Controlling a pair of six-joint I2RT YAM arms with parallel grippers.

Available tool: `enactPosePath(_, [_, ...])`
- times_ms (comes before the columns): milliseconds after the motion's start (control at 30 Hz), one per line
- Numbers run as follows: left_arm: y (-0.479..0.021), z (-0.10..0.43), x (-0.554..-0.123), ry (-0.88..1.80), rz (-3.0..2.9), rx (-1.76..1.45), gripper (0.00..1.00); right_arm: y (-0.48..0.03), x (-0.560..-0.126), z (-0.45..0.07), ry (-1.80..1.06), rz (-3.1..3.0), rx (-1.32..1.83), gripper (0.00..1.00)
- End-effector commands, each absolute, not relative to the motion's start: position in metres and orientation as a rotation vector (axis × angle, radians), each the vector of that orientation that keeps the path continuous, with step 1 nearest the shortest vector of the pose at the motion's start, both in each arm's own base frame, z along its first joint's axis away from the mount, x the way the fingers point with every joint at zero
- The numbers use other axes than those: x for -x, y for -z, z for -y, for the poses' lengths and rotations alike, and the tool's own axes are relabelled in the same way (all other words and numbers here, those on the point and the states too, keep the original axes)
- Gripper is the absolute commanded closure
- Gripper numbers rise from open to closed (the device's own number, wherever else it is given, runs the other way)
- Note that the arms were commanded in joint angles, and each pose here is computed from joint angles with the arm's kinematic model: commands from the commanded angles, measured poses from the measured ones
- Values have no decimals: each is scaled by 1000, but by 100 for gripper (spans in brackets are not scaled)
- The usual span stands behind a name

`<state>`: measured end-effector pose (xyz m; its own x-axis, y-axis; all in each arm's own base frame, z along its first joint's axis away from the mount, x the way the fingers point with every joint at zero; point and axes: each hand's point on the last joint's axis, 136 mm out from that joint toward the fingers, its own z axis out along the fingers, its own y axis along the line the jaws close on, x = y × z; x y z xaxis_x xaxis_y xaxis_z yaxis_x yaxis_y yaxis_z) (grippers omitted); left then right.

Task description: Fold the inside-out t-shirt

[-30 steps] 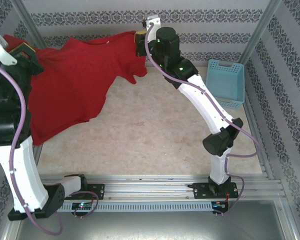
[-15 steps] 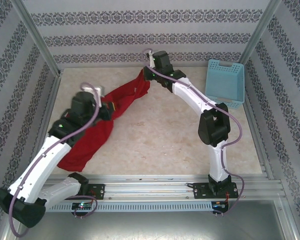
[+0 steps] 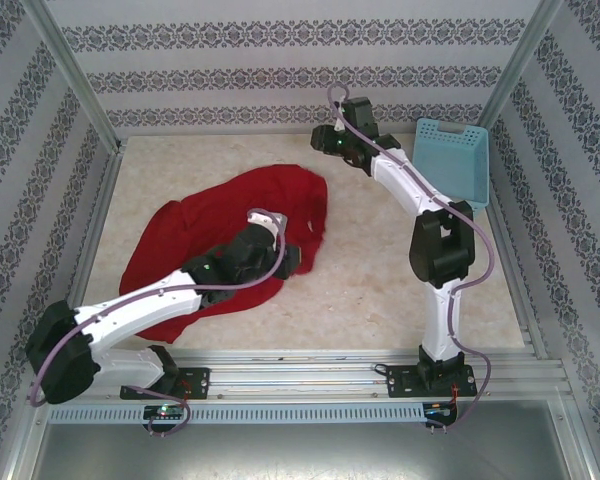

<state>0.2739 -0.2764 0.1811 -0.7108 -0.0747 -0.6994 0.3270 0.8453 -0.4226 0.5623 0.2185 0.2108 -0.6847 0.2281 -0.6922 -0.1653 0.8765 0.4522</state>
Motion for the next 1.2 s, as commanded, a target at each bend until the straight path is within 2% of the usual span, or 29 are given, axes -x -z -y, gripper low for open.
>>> enactPosePath(0, [-204,272,-282,700,-2191,-100,57,-216,-541,-202,-599,-2260,-94,51])
enactPosePath(67, [-204,255,-284,620,-2199,-79,49,-215,-527,-199,-582,-2266,-91,47])
enactPosePath(200, [-194,207,-288,474,-2257,32,47,-199,-484,-206,-568,-2305,-113,44])
enactPosePath(300, [-185,149,-285,309,-2277,176,37,-168,-436,-215,-484,-2381,-90,39])
enactPosePath(467, [-150,50,-267,106,-2347,483,26,-117,-360,-226,-400,-2512,-48,32])
enactPosePath(567, [-127,9,-254,32,-2363,674,19,-96,-328,-244,-396,-2580,64,27])
enactPosePath(667, [-102,-13,-247,47,-2366,840,15,-77,-309,-259,-403,-2649,167,28])
enactPosePath(767, [-78,-20,-246,110,-2378,962,13,-62,-297,-265,-408,-2693,199,38])
enactPosePath(1000, [-40,-15,-252,185,-2449,1035,13,-54,-287,-201,-199,-2715,71,92])
enactPosePath(1067, [-35,-12,-255,205,-2460,1033,13,-52,-283,-182,-185,-2718,27,100])
enactPosePath(1167, [-27,-7,-261,244,-2474,1037,13,-60,-279,-169,-212,-2668,13,100])
